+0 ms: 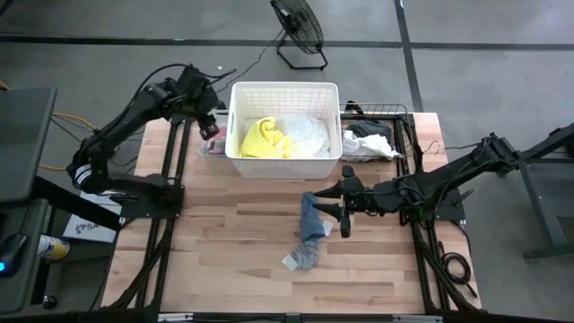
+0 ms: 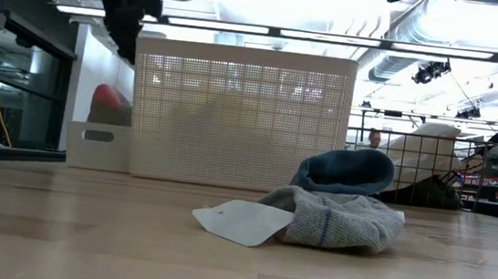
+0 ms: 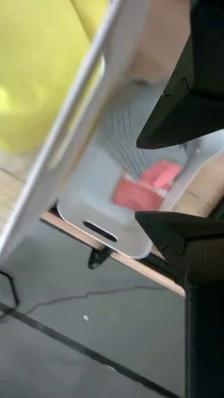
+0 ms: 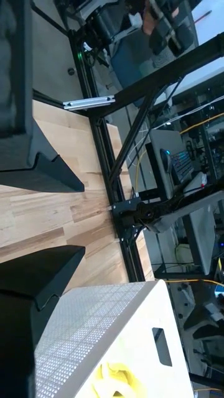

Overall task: Pick & Place Cloths
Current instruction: Put the pink and gray sock into the white bin

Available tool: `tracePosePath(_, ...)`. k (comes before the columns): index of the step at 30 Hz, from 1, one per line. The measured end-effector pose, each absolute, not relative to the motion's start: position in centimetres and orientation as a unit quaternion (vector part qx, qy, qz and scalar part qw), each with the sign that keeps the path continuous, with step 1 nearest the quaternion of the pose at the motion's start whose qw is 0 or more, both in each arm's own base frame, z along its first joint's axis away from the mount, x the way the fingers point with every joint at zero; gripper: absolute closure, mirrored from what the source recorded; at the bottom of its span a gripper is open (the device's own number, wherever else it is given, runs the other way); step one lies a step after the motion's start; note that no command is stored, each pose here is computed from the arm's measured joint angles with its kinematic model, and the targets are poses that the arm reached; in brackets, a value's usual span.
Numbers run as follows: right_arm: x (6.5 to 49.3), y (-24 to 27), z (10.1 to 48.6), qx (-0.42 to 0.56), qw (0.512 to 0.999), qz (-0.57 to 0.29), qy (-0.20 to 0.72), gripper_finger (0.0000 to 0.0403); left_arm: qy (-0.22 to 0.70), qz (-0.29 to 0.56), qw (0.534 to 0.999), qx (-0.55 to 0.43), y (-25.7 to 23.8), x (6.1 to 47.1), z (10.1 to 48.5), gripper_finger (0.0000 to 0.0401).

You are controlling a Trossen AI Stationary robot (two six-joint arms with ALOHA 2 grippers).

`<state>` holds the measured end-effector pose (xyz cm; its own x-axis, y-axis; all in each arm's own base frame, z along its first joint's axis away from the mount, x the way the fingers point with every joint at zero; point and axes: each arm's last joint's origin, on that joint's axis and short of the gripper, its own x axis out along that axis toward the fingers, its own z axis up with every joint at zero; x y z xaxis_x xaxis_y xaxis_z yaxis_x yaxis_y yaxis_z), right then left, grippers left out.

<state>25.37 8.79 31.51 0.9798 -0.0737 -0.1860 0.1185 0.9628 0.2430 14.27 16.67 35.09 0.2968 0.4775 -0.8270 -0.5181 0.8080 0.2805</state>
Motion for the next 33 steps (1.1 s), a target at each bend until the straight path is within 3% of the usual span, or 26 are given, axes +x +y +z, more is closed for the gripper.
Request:
tracePosePath(12,25.4,8.8,31.5,0.129,0.987,-0.049,0.088,0.0263,0.436,0.299,0.847,-0.049,14.1,12.4,37.2,0.0233)
tracePosePath(21,25.3,8.8,31.3,0.125,0.986,-0.050,0.096,0.0263,0.477,0.201,0.850,-0.096,12.9,12.2,35.4,0.0240)
tracePosePath(25,25.3,8.8,31.3,0.125,0.986,-0.051,0.098,0.0263,0.515,0.174,0.833,-0.104,12.5,12.4,33.1,0.0277)
tracePosePath(31,25.3,8.8,31.3,0.125,0.986,-0.051,0.098,0.0263,0.557,0.135,0.814,-0.096,12.0,12.7,29.7,0.0379)
tracePosePath(33,25.3,8.8,31.3,0.126,0.986,-0.051,0.098,0.0263,0.570,0.127,0.806,-0.093,11.8,12.8,28.7,0.0393)
